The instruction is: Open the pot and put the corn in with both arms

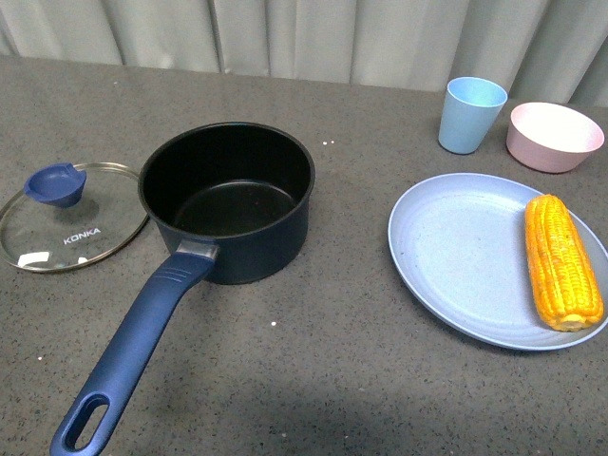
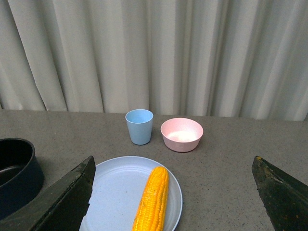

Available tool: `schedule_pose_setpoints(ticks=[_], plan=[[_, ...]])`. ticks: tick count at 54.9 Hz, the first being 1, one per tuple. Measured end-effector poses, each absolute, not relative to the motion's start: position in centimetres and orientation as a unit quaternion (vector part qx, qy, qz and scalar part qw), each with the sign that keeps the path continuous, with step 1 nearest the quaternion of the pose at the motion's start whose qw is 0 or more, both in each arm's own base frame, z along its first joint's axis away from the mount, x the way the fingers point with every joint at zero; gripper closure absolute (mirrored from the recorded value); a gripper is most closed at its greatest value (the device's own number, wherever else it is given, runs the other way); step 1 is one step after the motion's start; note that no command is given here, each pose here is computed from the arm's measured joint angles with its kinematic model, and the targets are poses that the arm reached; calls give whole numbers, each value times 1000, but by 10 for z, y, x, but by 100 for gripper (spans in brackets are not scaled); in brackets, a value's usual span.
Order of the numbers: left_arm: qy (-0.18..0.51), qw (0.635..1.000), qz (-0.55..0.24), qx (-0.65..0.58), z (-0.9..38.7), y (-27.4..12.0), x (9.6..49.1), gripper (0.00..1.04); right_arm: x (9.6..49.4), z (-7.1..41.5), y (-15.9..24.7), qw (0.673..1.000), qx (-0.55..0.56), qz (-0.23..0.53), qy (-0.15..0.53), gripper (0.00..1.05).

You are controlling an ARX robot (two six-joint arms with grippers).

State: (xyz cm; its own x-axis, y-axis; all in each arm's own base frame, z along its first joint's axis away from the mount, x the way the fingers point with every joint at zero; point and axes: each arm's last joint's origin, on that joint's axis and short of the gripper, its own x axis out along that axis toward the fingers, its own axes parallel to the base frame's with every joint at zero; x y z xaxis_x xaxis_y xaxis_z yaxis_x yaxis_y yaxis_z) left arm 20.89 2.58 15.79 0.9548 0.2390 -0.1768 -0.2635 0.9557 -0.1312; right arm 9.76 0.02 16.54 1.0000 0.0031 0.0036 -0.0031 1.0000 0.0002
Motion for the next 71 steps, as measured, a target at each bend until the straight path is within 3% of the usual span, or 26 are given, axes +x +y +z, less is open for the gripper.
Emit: schedule_pose_setpoints(ticks=[31,34,38,60,71], plan=[[50,986,130,-87,169,0,127,7,98,165,0,1000,0,2,-2,9],[14,997,47,-54,168,1,126,21,98,165,0,1000,0,1,-2,9],[-4,1000,4,-30,172,0,124,33,98,165,0,1000,0,2,-2,9],[-12,1000,-1,-5,174,0,114,100,98,165,0,1000,0,2,-2,9],[-12,1000,-1,-4,173,0,110,101,98,165,0,1000,0,2,-2,9]])
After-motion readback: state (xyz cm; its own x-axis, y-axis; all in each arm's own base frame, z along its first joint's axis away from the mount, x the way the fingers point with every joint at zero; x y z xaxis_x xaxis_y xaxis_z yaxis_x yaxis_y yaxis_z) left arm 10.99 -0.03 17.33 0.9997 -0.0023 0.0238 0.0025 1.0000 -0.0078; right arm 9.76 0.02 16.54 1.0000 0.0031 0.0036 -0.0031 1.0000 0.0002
